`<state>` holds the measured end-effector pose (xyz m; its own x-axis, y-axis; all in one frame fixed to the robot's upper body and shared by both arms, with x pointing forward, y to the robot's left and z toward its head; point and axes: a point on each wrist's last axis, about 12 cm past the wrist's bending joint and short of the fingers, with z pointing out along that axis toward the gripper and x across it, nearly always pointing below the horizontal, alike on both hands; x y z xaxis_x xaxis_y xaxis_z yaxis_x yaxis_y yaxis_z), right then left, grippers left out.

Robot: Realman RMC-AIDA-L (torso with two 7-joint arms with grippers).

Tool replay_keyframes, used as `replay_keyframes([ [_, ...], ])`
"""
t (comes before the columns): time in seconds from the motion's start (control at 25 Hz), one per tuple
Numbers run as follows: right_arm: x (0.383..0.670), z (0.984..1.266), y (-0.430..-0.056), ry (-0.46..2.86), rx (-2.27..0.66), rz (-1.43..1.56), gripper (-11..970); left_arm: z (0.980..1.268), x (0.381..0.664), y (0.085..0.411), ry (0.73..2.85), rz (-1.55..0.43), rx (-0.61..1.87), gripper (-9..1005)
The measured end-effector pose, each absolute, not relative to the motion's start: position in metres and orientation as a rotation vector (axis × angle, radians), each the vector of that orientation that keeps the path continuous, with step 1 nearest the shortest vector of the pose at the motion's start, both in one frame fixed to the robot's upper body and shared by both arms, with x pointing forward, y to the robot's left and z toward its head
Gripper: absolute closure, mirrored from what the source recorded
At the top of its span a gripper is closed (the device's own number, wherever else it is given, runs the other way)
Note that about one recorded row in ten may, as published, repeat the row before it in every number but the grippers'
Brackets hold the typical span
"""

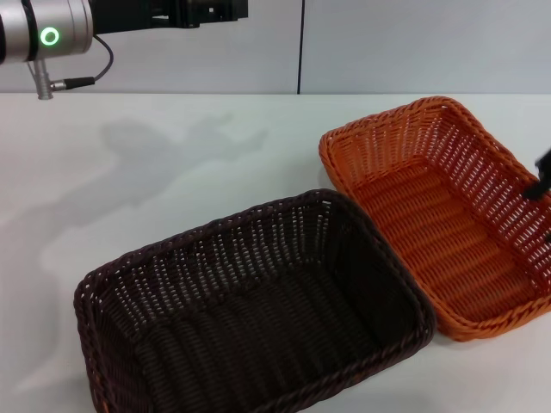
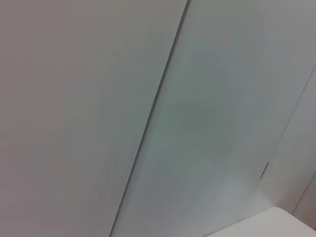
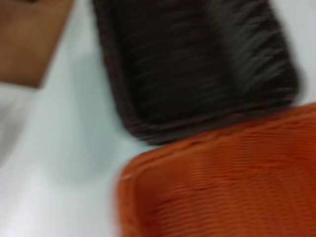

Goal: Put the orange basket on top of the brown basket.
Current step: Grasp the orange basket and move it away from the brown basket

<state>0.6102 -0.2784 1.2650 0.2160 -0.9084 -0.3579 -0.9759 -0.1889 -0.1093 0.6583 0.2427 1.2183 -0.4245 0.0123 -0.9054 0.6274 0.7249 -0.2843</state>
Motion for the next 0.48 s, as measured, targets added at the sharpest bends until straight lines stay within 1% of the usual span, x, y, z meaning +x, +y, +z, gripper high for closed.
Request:
replay_keyframes([
  [0.08, 0.616, 1.269, -0.283, 1.822, -2.051, 0.268, 406, 1.220, 0.659, 0.243, 1.897, -0.748, 0.491, 149],
  [0.24, 0.630, 1.279, -0.300, 1.966, -1.682, 0.193, 406, 1.224, 0.661, 0.243, 1.874, -0.742, 0.471, 149],
  [0.4, 0.638, 1.275, -0.311, 2.083, -1.384, 0.172, 406, 1.226, 0.664, 0.245, 1.859, -0.732, 0.441, 149],
  [0.44, 0.641, 1.270, -0.313, 2.136, -1.257, 0.172, 406, 1.226, 0.664, 0.246, 1.857, -0.728, 0.433, 149],
  [0.48, 0.641, 1.270, -0.313, 2.136, -1.257, 0.172, 406, 1.226, 0.664, 0.246, 1.857, -0.728, 0.433, 149],
])
